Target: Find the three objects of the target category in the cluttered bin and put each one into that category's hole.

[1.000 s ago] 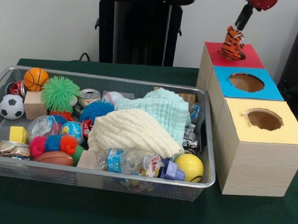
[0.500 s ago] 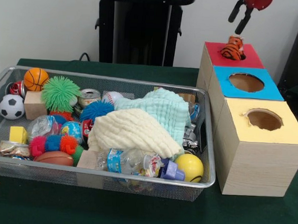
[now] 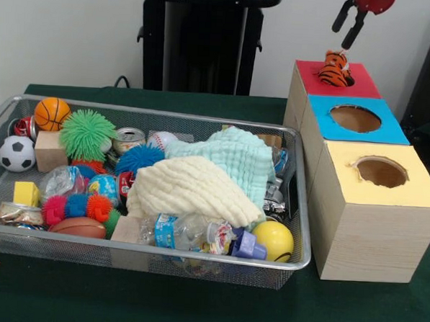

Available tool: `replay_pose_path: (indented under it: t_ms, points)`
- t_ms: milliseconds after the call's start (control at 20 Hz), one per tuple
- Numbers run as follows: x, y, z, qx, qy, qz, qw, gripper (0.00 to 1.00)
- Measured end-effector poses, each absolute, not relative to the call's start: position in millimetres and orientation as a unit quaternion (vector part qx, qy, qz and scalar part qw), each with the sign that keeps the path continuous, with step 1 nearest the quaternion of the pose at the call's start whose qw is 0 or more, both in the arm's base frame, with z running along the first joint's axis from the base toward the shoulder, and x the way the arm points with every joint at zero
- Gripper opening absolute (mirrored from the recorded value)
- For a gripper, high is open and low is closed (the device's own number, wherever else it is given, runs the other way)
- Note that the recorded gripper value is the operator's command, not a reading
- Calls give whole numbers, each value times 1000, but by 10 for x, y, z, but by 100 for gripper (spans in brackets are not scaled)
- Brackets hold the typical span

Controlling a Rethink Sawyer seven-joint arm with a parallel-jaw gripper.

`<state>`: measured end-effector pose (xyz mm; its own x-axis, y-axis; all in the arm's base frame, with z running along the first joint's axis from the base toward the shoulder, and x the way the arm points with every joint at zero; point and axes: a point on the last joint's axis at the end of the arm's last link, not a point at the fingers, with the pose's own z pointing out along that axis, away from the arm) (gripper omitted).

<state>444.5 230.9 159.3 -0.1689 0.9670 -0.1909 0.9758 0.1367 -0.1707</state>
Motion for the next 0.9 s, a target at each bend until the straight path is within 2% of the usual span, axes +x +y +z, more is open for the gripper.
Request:
replay_pose_path:
  t_ms: [450,500,900]
  points:
    - [4585,2176,1700,658,744,-116,20,100]
    - [4666,2025,1719,670,733,-114,19,0]
    - [4725,1895,1708,680,724,-115,17,0]
